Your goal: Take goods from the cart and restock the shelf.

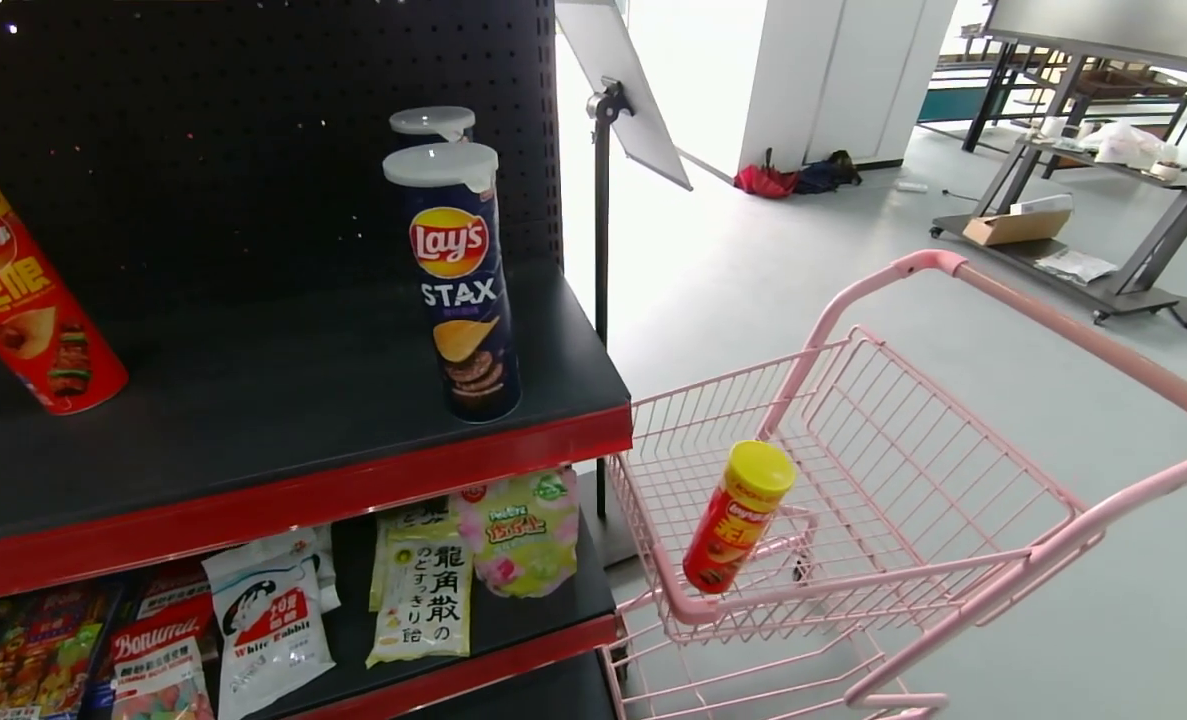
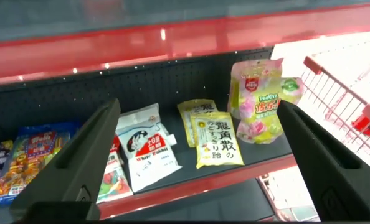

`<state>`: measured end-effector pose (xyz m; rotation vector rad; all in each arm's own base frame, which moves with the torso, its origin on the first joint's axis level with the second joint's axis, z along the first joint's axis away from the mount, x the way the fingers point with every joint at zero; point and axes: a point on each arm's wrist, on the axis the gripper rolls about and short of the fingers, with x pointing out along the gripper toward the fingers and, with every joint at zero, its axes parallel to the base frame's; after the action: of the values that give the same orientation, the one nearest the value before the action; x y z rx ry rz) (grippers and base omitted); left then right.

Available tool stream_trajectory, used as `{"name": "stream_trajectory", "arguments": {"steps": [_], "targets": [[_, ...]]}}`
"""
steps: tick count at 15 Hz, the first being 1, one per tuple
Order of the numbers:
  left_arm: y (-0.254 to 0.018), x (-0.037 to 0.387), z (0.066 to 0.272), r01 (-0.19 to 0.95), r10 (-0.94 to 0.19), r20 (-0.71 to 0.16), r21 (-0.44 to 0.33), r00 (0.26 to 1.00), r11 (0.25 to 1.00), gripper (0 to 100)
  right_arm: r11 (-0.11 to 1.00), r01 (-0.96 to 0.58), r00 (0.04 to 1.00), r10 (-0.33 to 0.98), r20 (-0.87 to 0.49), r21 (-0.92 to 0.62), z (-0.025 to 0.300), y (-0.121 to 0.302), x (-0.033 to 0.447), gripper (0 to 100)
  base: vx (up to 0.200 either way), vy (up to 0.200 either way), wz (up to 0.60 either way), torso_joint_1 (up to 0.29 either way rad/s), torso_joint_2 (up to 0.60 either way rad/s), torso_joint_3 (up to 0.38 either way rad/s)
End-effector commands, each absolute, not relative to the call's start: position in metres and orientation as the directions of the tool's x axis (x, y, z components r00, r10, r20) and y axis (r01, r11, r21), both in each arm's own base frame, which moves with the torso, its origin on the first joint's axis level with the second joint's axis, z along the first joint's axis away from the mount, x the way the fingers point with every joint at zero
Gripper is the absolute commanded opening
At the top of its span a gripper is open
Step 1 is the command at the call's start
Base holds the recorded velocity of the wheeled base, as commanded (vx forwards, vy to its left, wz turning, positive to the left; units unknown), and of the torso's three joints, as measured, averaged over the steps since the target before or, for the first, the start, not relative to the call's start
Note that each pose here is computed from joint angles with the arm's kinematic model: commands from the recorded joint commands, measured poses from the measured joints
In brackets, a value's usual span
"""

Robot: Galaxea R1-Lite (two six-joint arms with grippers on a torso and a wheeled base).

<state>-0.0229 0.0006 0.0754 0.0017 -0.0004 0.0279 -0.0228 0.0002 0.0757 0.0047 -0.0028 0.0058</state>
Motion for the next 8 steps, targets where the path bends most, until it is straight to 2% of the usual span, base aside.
{"name": "stream_trajectory", "arguments": {"steps": [1, 2, 4, 8], "targets": [[0.0006, -0.0228, 0.0755, -0.029, 0.029, 0.0, 0.002, 1.0, 1.0, 100, 1.0, -0.006, 1.0, 0.006, 0.003, 0.003, 0.0758, 0.0002, -0.0228, 100, 0.0, 0.0, 0.0, -0.198, 0.55, 0.354], [0.0006, -0.0228, 0.0755, -0.029, 0.029, 0.0, 0.002, 1.0, 1.0, 100, 1.0, -0.005, 1.0, 0.005, 0.003, 0.005, 0.0758, 0.0002, -0.0228, 100, 0.0, 0.0, 0.0, -0.178, 0.52, 0.325], [0.0006, -0.0228, 0.0755, -0.029, 0.029, 0.0, 0.002, 1.0, 1.0, 100, 1.0, -0.006, 1.0, 0.006, 0.003, 0.003, 0.0758, 0.0002, -0.0228, 100, 0.0, 0.0, 0.0, -0.076, 0.22, 0.154], [0.0006, -0.0228, 0.0755, -0.029, 0.029, 0.0, 0.002, 1.0, 1.0, 100, 1.0, 0.001, 1.0, -0.002, -0.029, -0.003, 0.0768, 0.0004, -0.0205, 100, 0.0, 0.0, 0.0, -0.012, 0.04, 0.024]]}}
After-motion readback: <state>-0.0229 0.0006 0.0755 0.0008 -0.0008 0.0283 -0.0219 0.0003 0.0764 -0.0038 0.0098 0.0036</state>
